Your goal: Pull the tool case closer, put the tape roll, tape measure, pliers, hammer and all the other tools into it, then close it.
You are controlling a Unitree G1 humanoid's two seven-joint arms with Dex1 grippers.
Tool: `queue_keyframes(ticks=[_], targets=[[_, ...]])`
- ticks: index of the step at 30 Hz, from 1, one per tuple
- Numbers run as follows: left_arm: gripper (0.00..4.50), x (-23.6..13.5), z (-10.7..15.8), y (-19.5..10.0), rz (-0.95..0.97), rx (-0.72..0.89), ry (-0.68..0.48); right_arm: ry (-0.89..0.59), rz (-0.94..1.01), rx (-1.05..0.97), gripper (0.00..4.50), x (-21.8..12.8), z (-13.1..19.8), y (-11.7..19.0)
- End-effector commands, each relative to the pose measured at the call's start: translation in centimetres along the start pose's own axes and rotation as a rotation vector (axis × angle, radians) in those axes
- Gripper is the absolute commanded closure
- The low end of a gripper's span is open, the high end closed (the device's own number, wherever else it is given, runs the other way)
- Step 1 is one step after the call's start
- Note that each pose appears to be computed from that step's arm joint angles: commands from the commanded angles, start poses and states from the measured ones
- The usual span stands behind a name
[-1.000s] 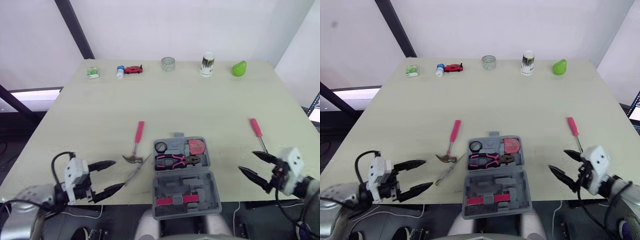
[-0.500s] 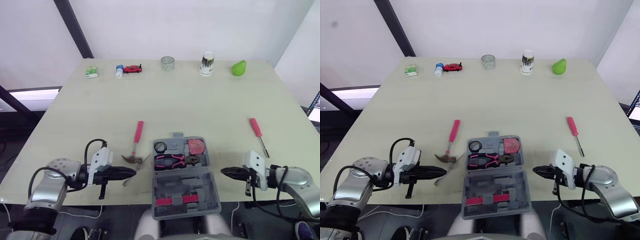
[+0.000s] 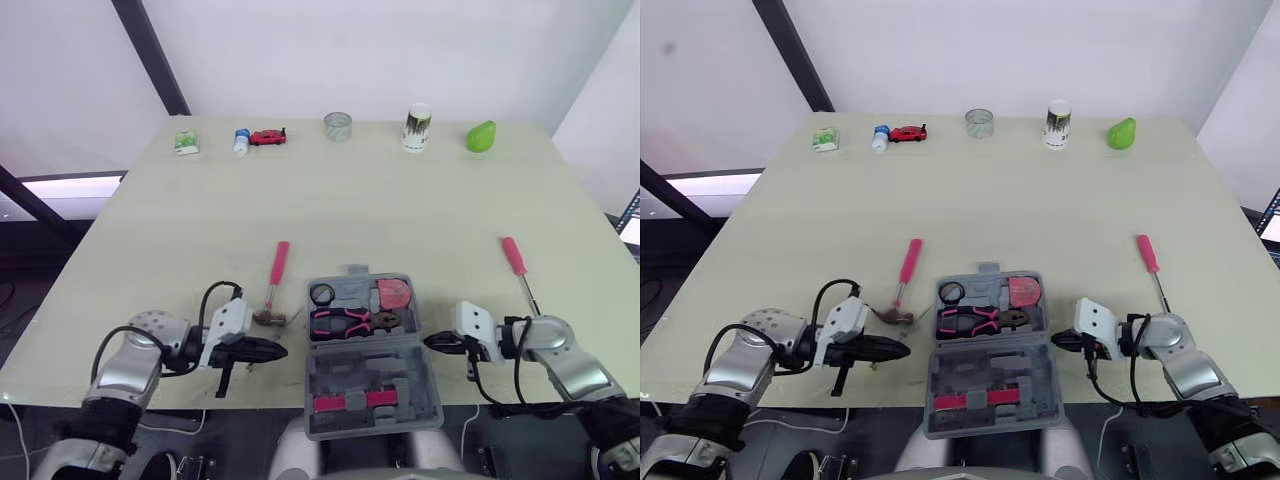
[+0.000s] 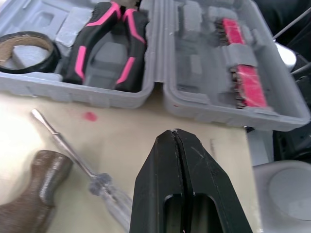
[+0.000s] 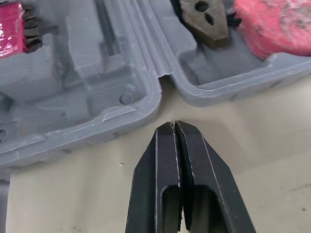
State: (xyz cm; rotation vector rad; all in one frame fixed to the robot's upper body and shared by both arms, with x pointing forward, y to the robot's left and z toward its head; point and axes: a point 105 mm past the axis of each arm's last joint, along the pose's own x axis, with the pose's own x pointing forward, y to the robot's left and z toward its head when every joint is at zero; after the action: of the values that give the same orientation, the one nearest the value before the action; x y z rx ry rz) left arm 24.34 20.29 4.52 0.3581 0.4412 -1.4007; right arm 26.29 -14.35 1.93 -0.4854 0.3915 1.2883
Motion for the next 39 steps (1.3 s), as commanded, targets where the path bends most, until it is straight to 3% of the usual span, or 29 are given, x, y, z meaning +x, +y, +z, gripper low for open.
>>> queue_keyframes(ticks=[1, 16, 39], targets=[[4.50, 0.3, 0.2, 0.4, 0.008, 0.021, 0.024, -0.017, 0.004, -0.043, 4.43, 0.2, 0.8, -0.4], [4.50, 2.7, 1.1, 0.4, 0.019, 0.074, 0.187, -0.026, -0.001, -0.057, 4.43, 1.2, 1.1, -0.1], [4.50, 5.1, 1.0, 1.0, 0.052, 0.036, 0.161, -0.042, 0.018, -0.051, 4.43, 1.2, 2.2, -0.1]])
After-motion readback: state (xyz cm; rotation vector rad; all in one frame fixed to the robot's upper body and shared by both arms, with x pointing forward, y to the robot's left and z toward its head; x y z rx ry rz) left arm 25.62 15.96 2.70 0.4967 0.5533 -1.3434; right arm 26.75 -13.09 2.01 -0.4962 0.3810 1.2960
